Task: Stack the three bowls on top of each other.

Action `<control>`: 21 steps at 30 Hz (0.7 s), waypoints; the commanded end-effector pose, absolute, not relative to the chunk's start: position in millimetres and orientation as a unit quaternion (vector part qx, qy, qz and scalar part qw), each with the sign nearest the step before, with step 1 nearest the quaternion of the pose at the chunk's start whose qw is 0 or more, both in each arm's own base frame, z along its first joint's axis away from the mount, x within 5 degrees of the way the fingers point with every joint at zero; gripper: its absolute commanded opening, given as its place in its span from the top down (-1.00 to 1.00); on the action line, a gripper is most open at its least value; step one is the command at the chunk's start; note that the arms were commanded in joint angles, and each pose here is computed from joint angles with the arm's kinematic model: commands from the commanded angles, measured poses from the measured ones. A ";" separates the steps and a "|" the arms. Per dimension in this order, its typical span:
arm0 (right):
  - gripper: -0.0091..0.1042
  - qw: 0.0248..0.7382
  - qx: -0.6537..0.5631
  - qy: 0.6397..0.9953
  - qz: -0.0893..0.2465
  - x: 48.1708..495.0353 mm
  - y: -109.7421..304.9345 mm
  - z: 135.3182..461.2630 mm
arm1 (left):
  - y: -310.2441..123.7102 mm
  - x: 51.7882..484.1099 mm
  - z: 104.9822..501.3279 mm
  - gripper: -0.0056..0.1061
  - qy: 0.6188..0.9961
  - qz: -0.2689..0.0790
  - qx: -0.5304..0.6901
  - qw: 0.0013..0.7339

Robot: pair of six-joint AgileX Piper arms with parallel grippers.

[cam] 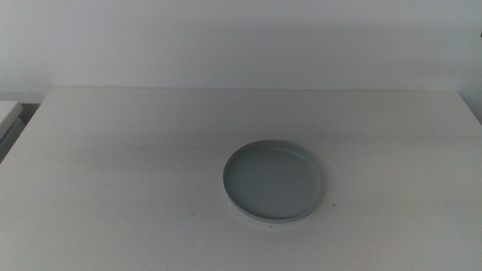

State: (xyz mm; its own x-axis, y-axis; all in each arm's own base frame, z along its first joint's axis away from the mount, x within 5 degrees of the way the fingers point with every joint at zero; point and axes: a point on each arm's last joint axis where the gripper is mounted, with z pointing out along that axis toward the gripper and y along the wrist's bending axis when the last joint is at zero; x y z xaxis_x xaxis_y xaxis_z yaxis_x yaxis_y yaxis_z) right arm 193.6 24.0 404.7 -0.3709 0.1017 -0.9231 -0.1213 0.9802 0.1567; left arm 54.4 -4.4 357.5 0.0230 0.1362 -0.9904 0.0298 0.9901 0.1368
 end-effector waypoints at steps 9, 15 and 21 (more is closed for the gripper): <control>-0.80 0.620 0.007 0.779 0.088 139.8 15.3 360.6 | -2.3 53.7 336.4 -0.78 0.674 0.044 0.047 0.736; -0.80 0.640 -0.010 0.766 0.063 93.9 10.3 321.8 | -1.7 59.0 292.0 -0.78 0.699 0.038 0.041 0.713; -0.80 0.673 -0.047 0.738 -0.002 56.6 3.2 276.3 | -1.9 51.5 250.2 -0.78 0.705 0.037 0.041 0.707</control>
State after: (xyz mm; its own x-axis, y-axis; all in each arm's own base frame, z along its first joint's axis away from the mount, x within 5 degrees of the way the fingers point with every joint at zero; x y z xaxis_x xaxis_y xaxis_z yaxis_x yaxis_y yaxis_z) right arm 62.0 5.6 287.0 -0.1131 -0.0237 -0.9933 -0.0872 0.9961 -0.0138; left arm 53.7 -2.0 255.7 -0.0185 0.1244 -0.9921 0.0081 0.9922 0.1242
